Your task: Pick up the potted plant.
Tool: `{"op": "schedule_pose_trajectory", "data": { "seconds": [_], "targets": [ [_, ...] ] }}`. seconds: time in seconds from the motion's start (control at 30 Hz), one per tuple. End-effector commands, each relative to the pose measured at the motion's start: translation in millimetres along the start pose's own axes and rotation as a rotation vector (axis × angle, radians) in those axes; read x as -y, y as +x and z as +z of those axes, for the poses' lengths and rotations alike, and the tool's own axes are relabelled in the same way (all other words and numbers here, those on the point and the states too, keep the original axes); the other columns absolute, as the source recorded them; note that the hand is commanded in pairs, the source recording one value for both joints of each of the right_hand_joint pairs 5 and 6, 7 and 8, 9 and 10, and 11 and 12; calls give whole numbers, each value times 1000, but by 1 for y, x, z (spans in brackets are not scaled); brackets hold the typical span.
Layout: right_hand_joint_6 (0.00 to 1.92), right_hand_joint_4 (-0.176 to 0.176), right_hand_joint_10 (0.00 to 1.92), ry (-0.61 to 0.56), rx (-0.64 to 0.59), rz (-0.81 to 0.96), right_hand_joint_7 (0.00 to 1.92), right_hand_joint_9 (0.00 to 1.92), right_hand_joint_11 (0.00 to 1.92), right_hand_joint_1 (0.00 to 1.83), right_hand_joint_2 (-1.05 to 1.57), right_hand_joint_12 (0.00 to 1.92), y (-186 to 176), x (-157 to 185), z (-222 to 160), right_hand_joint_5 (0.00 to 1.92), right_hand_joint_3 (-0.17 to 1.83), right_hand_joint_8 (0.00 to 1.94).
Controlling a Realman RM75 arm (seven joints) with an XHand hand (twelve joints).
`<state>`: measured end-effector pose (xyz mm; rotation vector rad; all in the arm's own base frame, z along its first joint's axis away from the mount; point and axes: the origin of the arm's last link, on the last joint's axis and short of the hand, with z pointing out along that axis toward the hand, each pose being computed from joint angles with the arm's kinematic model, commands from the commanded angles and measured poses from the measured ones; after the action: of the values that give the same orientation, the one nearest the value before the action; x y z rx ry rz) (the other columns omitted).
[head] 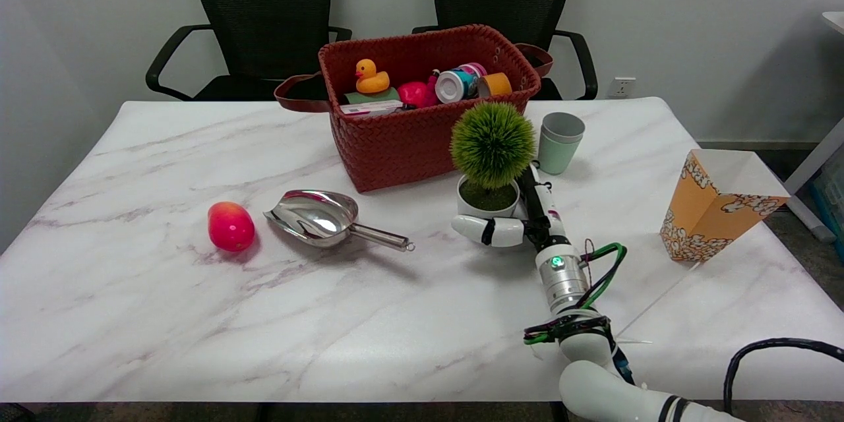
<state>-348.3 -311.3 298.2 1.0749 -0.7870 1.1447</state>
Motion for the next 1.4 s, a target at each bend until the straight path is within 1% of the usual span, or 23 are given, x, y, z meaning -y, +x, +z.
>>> {"op": "schedule_pose_trajectory", "data": {
  "seconds": [0.03, 0.2, 0.3, 0.4, 0.47, 0.53, 0.6, 0.73, 0.8, 0.93, 1.0, 1.03, 1.1, 1.13, 1.23, 1.4],
  "targets": [
    [0, 0, 264, -12, 22, 10, 267, 264, 0, 1070, -1, 0, -5, -2, 1, 0, 491, 267],
    [0, 0, 287, -18, 25, 29, 303, 287, 3, 1070, 4, 3, -5, -3, 2, 0, 486, 303],
    [0, 0, 313, -19, 25, 44, 347, 313, 51, 1071, 12, 51, -5, -4, 2, 0, 480, 347],
    [0, 0, 407, -19, 26, 47, 511, 407, 108, 1074, 36, 108, -5, -4, 3, 0, 458, 511],
    [36, 0, 469, -20, 26, 46, 604, 469, 145, 1076, 60, 145, -5, -4, 3, 36, 448, 604],
    [241, 0, 556, -19, 26, 46, 793, 556, 205, 1078, 120, 205, -5, -4, 3, 241, 438, 793],
    [367, 0, 633, -19, 24, 47, 912, 633, 258, 1079, 157, 258, -5, -4, 3, 367, 429, 912],
    [483, 0, 739, -15, 18, 47, 1053, 739, 331, 1082, 212, 331, -4, -3, 3, 483, 417, 1053],
    [533, 0, 857, -14, 17, 47, 1115, 857, 421, 1083, 248, 421, -4, -3, 3, 533, 418, 1115],
    [595, 0, 930, -11, 16, 47, 1141, 930, 470, 1083, 277, 470, -4, -2, 4, 595, 446, 1141],
    [681, 0, 976, -10, 17, 47, 1158, 976, 504, 1080, 295, 504, -4, -2, 4, 681, 477, 1158],
    [751, 0, 1000, -7, 18, 44, 1171, 1000, 522, 1103, 301, 522, -4, -2, 4, 751, 491, 1171],
    [951, 0, 1062, -1, 18, 40, 1220, 1062, 588, 1103, 328, 588, -4, -1, 4, 951, 511, 1220],
    [996, 0, 1092, 0, 17, 41, 1238, 1092, 626, 1103, 342, 626, -3, 0, 5, 996, 509, 1238],
    [1043, 0, 1127, 7, 16, 43, 1261, 1127, 659, 1077, 363, 659, -4, 2, 5, 1043, 515, 1261],
    [1047, 0, 1166, 27, 19, 46, 1296, 1166, 708, 1073, 376, 708, -4, 7, 6, 1047, 536, 1296]
  ]
}}
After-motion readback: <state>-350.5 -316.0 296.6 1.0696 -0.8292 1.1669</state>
